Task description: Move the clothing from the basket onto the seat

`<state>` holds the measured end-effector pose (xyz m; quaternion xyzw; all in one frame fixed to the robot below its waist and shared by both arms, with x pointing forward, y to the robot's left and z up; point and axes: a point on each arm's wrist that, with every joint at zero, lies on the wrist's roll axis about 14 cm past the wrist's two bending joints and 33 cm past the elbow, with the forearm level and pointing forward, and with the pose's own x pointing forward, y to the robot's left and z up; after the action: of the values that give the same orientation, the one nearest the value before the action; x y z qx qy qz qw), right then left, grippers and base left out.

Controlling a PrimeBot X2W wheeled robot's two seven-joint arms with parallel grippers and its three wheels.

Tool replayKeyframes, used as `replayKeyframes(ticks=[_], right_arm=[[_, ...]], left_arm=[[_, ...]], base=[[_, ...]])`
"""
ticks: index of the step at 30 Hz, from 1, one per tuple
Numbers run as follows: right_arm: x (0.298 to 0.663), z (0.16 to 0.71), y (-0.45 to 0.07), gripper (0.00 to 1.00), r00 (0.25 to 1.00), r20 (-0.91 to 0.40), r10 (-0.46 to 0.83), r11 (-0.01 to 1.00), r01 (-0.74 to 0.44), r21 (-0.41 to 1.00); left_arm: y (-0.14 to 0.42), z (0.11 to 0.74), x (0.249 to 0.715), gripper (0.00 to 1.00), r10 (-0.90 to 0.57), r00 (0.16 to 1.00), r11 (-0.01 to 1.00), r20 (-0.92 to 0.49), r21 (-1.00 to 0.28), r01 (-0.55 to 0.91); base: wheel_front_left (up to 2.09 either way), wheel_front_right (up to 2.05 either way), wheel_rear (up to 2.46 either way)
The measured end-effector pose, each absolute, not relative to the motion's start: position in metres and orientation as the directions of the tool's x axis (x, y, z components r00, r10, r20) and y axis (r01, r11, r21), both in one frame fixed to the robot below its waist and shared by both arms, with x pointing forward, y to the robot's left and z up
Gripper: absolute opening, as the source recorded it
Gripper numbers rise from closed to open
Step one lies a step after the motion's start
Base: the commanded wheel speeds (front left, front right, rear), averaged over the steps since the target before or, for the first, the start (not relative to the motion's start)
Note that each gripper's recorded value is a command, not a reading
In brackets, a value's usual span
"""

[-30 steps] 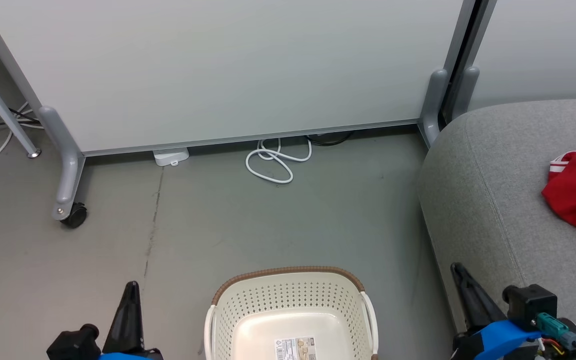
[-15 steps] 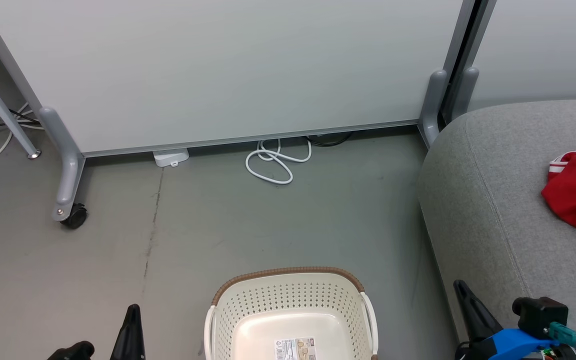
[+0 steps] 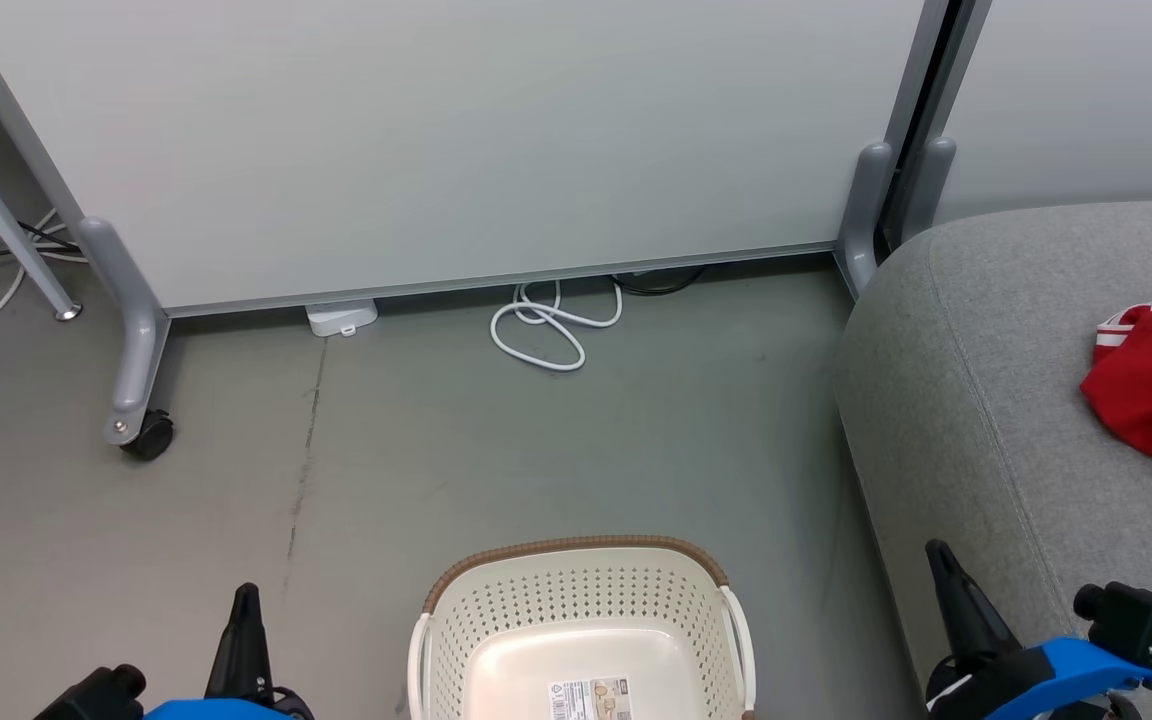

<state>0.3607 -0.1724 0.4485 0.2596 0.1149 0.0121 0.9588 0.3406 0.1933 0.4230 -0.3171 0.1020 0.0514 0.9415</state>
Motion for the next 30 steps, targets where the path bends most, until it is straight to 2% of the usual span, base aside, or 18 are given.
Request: replayKeyframes(ticks=[30], right_arm=[[0.372, 0.466, -0.183, 0.0, 0.987, -0.15, 0.052, 0.588, 0.091, 0.804]], left_arm=[[0.199, 0.448, 0.361, 0.0, 0.041, 0.983, 0.524, -0.177, -0.834, -0.172]], base=[[0.0, 0.0, 0.0]])
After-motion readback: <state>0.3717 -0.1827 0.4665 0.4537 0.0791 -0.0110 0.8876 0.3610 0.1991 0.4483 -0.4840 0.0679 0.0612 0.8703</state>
